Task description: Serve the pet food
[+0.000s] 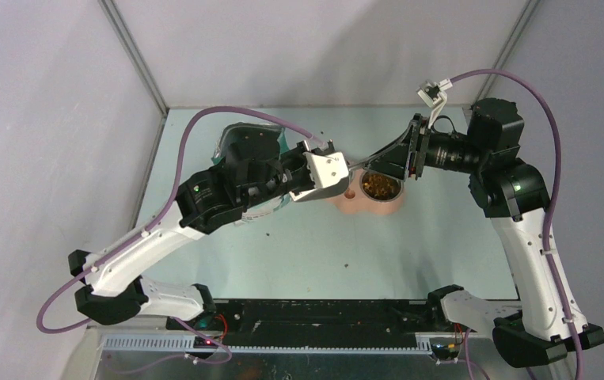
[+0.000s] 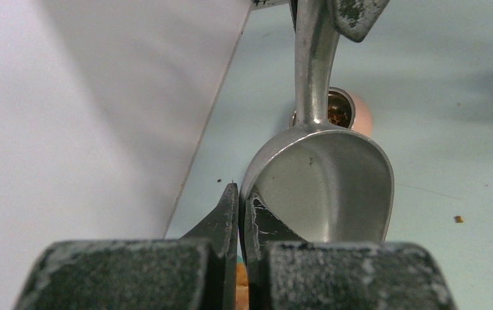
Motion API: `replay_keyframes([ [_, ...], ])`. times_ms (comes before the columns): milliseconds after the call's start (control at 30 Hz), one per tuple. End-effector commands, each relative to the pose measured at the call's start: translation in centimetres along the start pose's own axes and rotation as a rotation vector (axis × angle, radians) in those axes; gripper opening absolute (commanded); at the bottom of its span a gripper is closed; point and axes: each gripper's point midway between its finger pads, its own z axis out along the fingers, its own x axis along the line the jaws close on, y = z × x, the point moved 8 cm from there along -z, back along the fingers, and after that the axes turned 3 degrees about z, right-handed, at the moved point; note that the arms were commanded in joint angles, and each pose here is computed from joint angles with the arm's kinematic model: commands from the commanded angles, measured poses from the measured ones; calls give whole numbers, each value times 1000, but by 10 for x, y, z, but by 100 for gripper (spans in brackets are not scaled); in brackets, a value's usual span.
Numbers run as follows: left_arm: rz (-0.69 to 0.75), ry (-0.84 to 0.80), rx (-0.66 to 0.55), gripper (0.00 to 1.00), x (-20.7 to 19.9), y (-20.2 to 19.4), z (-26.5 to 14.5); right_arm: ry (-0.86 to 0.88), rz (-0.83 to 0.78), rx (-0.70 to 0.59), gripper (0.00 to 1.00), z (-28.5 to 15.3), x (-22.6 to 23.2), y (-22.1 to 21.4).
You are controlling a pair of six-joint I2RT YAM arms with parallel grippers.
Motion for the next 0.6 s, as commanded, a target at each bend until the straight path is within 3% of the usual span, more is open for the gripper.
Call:
replay_keyframes([
  [0,-41,36,-85,0,14,20,-8,1,-52,-26,39,1,2,6],
  [367,-53,36,-86,0,15,21,-6,-12,-64,-12,37,4,-2,2],
  [433,-52,35,-87,0,15,22,-6,-11,-67,-9,32,4,-2,1],
  [567,-53,37,-86,0,16,22,-5,-1,-77,1,10,4,-2,0],
])
